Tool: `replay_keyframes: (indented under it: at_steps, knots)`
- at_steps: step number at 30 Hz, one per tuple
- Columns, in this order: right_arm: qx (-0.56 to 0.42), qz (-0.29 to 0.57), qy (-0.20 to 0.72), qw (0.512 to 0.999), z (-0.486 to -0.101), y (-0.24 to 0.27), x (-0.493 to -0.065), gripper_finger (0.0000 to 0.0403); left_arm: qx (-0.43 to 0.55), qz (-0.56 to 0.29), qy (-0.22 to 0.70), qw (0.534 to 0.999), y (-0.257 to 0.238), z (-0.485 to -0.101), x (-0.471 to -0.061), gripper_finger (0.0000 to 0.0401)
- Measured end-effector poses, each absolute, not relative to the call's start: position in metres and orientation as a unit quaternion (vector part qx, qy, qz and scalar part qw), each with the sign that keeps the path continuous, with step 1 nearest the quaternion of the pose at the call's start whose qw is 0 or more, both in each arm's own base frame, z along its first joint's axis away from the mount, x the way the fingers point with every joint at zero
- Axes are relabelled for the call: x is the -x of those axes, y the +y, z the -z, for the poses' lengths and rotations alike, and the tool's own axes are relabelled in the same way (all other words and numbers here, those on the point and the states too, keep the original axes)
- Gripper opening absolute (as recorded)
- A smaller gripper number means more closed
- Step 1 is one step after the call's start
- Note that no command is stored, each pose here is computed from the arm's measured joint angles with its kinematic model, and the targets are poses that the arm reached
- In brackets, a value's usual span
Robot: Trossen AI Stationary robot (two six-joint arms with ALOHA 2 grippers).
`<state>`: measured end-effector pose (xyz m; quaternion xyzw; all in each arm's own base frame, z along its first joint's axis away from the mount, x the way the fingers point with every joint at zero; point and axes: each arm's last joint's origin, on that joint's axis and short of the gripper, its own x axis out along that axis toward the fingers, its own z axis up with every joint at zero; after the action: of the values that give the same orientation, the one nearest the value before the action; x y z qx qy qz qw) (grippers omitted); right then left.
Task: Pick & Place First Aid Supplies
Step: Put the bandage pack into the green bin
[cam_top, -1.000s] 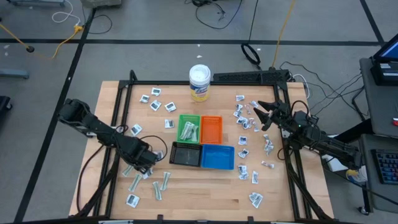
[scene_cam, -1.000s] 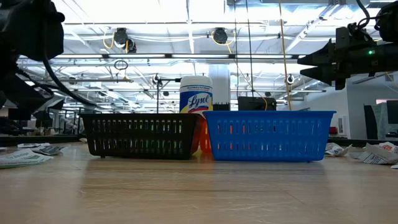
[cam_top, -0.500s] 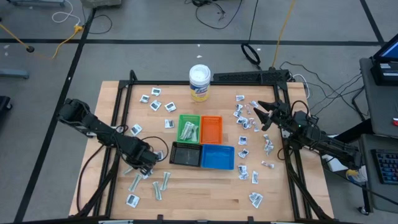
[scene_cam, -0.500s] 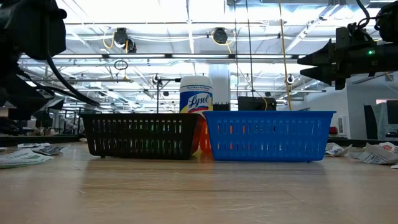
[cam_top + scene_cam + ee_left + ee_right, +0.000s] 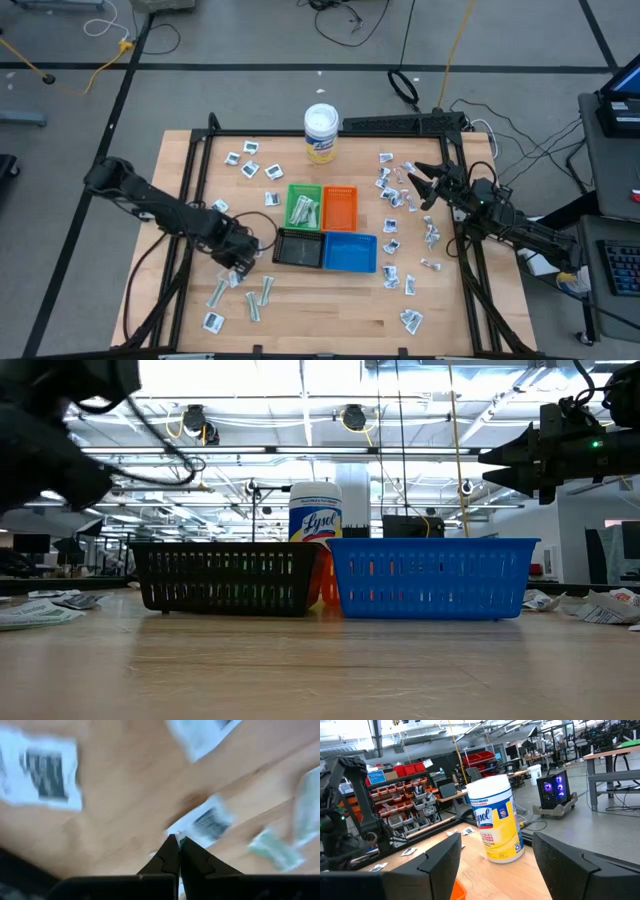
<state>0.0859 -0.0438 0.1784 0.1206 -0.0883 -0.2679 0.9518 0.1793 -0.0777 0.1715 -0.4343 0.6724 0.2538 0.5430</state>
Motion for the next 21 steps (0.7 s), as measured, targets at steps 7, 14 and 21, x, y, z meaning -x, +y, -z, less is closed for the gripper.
replay_keyframes:
  at_steps: [7, 14, 21]
  knots:
    - [-0.121, 0.268, -0.088, 0.952, -0.178, -0.044, -0.086, 0.0242, 0.444, -0.277, 0.65, 0.55, -0.071, -0.193, -0.182, 0.0002]
    - [-0.121, 0.268, -0.088, 0.952, -0.178, -0.044, -0.086, 0.0242, 0.441, -0.302, 0.642, 0.55, -0.062, -0.214, -0.188, 0.0002]
    - [-0.121, 0.268, -0.088, 0.952, -0.178, -0.044, -0.086, 0.0242, 0.455, -0.323, 0.624, 0.547, -0.035, -0.228, -0.223, 0.0001]
